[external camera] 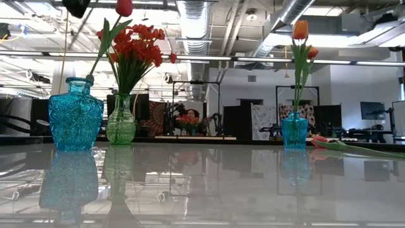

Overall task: Sort flowers into vase by color
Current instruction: Put the left red tulip into the left blue vase

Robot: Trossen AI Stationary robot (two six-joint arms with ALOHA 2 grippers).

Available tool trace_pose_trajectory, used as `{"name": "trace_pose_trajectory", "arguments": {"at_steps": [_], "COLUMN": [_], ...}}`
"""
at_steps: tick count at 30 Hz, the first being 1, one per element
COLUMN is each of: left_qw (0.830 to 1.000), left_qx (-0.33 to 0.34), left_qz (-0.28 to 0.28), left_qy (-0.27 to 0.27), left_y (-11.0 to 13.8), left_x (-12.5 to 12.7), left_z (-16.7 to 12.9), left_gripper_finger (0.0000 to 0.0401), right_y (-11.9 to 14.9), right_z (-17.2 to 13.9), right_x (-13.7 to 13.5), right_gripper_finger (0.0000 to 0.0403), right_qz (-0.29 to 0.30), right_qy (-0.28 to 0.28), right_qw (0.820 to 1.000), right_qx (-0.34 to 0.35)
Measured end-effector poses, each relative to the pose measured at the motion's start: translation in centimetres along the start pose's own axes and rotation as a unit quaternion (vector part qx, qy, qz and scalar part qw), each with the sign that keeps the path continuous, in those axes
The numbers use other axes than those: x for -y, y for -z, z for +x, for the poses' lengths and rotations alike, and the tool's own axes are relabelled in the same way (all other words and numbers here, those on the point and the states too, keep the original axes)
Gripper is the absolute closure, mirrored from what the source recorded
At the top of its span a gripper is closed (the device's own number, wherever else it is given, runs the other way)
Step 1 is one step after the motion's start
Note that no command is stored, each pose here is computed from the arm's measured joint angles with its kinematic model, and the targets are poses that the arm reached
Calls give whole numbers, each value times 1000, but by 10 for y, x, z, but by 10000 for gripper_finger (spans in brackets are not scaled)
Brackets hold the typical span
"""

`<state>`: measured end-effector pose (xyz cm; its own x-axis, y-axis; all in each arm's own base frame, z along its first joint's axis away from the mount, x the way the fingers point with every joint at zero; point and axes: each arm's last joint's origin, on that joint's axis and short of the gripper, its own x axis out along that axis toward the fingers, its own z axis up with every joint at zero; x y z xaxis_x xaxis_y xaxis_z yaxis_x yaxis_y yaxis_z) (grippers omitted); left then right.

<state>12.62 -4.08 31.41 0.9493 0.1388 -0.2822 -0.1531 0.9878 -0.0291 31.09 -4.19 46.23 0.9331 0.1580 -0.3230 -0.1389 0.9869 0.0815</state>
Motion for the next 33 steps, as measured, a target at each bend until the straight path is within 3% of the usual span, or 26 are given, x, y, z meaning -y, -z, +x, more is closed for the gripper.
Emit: {"name": "trace_pose_trajectory", "arguments": {"at_steps": [7,19,29,33], "left_qw": [996,994,992,994], "left_qx": [27,-12,-37,-39], "left_qz": [49,78,73,45], "left_qy": [-66,-81,-93,-89], "left_y": [32,59,74,86], "left_x": [-6,-10,-12,-13], "left_z": [5,8,11,14], "left_gripper_finger": [401,401,401,401], "right_y": [1,0,-2,-2], "right_z": [4,3,3,4], "right_x": [1,1,1,0], "right_gripper_finger": [138,138,138,138], "right_qz": [24,51,50,49], "right_qy": [0,0,0,-2], "right_qw": [1000,999,999,999], "right_qx": [-4,3,11,10]}}
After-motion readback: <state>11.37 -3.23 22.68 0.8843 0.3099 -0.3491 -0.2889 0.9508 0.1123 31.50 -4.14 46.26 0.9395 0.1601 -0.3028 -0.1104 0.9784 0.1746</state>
